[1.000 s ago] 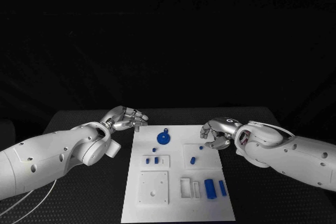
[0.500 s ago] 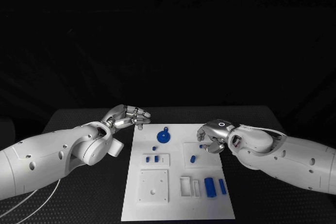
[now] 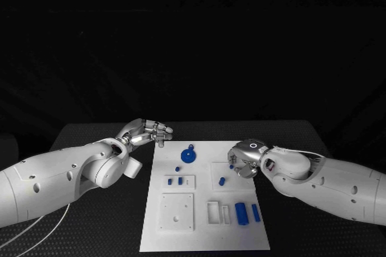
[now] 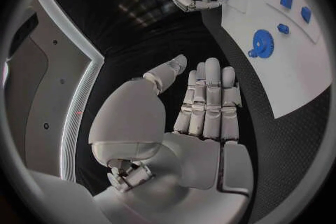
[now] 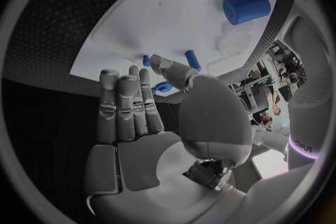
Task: Assemble the parts on the task board
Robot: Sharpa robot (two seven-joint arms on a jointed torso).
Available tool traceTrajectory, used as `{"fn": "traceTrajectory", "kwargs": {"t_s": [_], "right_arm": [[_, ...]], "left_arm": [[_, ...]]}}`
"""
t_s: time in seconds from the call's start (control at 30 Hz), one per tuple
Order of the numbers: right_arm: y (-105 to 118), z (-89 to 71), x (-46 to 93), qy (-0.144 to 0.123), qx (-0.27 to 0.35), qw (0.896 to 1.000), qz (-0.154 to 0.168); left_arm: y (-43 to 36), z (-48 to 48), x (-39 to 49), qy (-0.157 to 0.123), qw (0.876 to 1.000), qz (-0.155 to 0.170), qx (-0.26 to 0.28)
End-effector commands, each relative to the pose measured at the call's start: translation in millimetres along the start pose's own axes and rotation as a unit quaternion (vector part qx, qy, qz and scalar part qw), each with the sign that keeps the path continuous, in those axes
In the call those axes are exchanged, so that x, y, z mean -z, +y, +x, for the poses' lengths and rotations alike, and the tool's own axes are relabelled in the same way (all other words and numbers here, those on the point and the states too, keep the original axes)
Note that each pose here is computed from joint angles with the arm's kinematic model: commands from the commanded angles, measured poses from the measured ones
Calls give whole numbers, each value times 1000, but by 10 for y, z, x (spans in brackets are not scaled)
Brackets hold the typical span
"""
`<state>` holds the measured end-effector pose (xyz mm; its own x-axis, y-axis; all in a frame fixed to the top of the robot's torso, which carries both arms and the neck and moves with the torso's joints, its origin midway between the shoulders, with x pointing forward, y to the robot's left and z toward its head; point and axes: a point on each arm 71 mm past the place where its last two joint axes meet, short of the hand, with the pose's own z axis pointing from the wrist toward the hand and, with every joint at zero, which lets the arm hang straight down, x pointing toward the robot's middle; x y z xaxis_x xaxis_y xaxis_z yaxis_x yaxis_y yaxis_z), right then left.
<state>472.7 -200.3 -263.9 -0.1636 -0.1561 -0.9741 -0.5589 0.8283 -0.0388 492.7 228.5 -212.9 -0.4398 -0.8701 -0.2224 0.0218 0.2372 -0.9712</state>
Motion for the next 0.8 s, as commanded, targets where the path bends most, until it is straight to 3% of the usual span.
{"fn": "traceTrajectory", "kwargs": {"t_s": [0.03,0.8], "right_arm": [[24,16,-12,-3,17,1000,2],[92,126,-85,4,27,1000,4]], "left_arm": [[-26,18,-3,7,1000,8,8],[-23,30,-8,13,1000,5,11]]}}
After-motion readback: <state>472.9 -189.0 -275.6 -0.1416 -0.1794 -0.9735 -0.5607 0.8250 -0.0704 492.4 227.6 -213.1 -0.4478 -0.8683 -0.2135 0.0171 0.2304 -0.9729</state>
